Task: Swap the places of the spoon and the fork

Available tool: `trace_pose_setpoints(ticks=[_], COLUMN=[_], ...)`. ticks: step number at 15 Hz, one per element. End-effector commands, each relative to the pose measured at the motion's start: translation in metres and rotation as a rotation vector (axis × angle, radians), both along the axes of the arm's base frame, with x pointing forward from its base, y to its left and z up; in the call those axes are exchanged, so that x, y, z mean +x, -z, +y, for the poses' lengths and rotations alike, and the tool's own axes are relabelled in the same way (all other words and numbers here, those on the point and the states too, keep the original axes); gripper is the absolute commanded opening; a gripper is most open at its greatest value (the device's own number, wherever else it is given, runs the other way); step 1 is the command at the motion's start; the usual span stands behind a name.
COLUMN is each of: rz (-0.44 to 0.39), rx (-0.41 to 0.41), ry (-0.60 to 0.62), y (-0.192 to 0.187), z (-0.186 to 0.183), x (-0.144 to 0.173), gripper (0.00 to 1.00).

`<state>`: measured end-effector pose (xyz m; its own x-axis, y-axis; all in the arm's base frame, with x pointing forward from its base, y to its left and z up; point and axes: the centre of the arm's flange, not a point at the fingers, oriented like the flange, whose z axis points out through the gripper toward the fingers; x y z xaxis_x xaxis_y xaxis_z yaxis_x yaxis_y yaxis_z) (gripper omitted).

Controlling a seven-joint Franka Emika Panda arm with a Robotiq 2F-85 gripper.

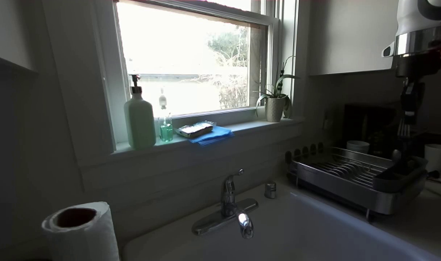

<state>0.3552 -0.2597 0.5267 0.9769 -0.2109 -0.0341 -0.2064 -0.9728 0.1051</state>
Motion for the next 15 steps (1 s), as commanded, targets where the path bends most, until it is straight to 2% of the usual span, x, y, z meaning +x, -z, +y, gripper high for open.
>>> trace_pose_setpoints(ticks=[1,9,15], rz=[-0.030,-0.087,-0.096], rx=[-0.014,0.016,0.055], ry=[0.007,-0.052,-0.089], y=[-0.021,-0.037,-0.039], z=[0.019,0.042,0.055], x=[-0.012,-0.009,-0.003], gripper=[0.01,0.01,0.01])
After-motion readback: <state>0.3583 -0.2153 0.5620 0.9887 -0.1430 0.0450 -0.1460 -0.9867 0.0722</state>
